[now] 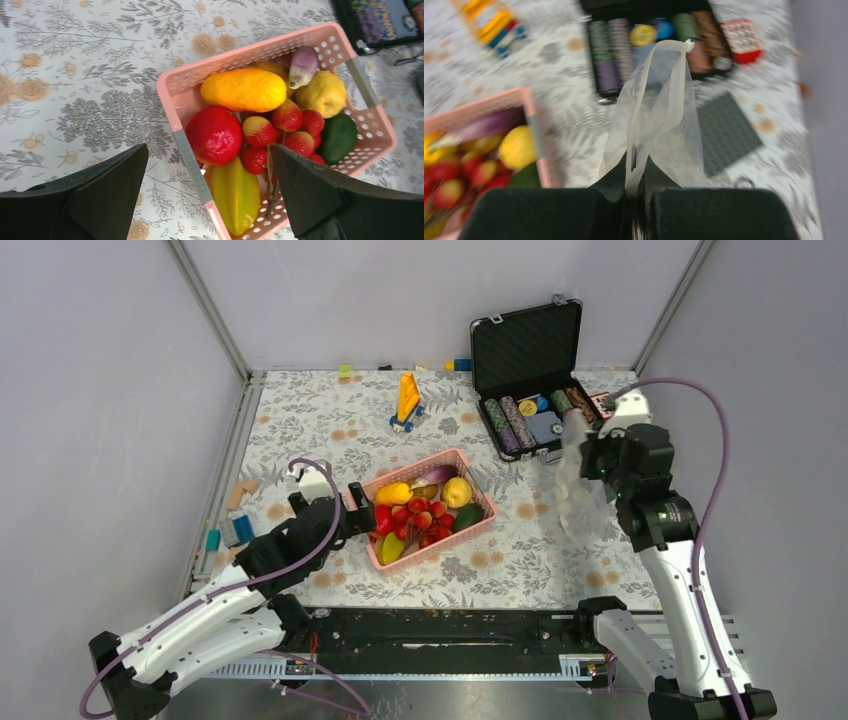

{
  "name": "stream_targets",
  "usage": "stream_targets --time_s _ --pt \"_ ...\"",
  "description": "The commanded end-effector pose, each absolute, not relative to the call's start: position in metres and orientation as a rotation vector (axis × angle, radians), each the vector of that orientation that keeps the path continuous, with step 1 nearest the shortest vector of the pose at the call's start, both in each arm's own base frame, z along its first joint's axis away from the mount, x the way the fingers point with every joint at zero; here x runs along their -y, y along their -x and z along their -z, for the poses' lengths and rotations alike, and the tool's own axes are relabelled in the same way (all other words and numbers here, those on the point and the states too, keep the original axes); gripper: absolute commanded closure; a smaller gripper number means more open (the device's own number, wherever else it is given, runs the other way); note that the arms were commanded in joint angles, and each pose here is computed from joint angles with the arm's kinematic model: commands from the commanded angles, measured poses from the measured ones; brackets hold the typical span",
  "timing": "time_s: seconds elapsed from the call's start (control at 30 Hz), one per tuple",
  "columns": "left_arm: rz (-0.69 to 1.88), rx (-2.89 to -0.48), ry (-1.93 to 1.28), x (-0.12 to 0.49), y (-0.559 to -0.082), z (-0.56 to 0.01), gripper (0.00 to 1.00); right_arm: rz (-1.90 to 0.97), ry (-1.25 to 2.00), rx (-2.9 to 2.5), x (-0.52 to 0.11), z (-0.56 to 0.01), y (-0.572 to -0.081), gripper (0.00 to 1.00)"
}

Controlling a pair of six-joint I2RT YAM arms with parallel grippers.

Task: Place the food in the zip-top bag and seal the zipper
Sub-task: Pick up the zipper food storage bag at the center of the board, then open the zipper of the food storage bag at the center of the board.

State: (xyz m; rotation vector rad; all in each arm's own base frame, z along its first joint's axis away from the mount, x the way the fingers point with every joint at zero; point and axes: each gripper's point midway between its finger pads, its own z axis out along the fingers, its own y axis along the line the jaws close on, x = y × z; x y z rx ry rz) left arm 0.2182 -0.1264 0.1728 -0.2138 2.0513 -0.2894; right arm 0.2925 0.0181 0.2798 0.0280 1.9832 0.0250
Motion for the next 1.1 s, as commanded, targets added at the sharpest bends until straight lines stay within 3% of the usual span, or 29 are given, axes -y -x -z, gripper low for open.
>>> stream_targets --time_s 0.0,0.27,0.53,0.8,1.07 --pt "0.470 -2.018 0.136 0.151 -0.214 -0.192 0.01 -0.314 0.506 -1.850 -0.110 -0.285 -0.286 1.00" --pt "0.683 -1.971 0.188 0.176 -0.211 -0.212 0.01 -0.525 0.797 -1.658 -0.182 -0.291 -0.239 1.00" --pt "0.858 -2.044 0.321 0.217 -0.220 -0.208 0.01 -0.534 0.877 -1.614 -0.206 -0.261 -0.203 1.00" --pt "0.905 -2.089 0.372 0.243 -0.232 -0.214 0.01 -0.453 0.988 -1.716 -0.238 -0.205 -0.199 1.00" --pt "1.076 -2.038 0.440 0.262 -0.233 -0.217 0.01 -0.423 1.037 -1.681 -0.259 -0.193 -0.196 1.00"
